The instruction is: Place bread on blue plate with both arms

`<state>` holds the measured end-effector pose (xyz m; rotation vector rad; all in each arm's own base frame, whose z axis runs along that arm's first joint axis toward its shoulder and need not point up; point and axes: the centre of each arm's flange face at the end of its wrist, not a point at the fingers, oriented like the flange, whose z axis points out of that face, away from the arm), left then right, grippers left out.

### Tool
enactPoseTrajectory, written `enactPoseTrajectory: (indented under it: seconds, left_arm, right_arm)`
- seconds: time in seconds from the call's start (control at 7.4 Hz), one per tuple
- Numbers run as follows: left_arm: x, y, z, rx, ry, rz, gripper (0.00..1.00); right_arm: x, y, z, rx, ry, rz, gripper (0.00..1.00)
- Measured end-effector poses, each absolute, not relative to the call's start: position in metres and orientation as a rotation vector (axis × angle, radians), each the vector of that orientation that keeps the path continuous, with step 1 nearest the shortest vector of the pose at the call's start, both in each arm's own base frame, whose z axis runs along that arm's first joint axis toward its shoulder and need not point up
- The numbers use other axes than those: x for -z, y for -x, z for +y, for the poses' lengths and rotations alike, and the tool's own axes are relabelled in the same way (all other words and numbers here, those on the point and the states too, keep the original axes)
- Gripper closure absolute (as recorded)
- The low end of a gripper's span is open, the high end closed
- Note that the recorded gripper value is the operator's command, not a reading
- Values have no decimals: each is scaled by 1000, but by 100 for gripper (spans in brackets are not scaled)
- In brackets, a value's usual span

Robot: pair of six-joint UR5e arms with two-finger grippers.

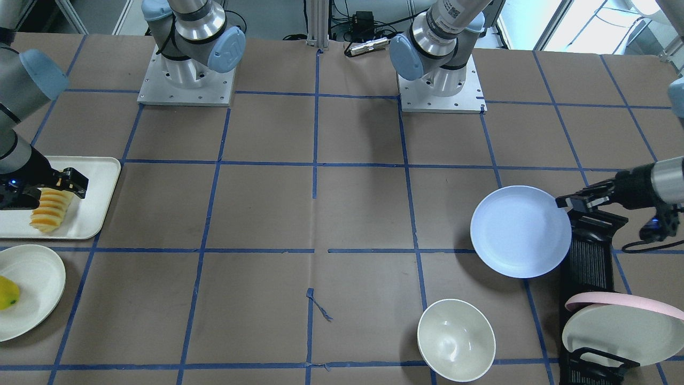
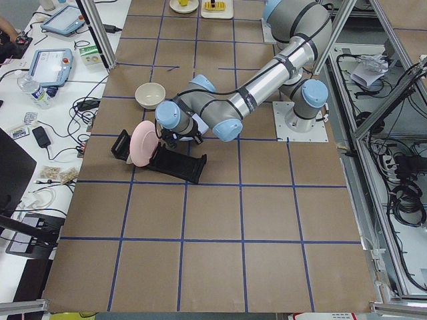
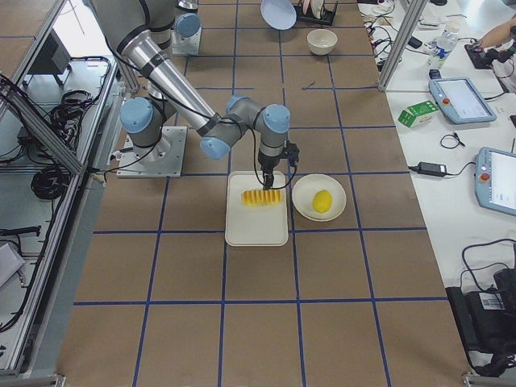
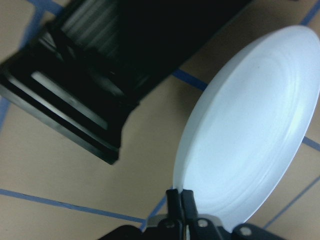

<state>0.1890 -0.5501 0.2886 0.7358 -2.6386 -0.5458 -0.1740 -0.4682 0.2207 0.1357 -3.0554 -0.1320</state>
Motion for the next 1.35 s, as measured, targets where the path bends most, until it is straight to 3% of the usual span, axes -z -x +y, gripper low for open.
enactPoseTrajectory:
  seconds: [0.41, 0.54, 0.68, 0.81, 1.08, 1.35]
  left_arm:
    - [-302, -40, -555, 595, -739, -2611, 100]
    - [-307, 11, -553, 606, -685, -2646, 100]
    - [-309, 61, -553, 598, -631, -2689, 100]
    - [-309, 112, -553, 558, -579, -2736, 100]
    - [-303, 207, -550, 408, -475, -2804, 100]
    - [-267, 241, -543, 268, -429, -2808, 100]
  right_arm:
    - [-206, 204, -458, 168, -154, -3057, 0]
    - [-195, 208, -458, 191, -152, -3073, 10]
    - [-188, 210, -458, 205, -156, -3084, 62]
    - [-185, 210, -459, 211, -161, -3086, 98]
    - [-184, 214, -461, 201, -159, -3068, 100]
    - [-200, 221, -472, 153, -150, -3043, 100]
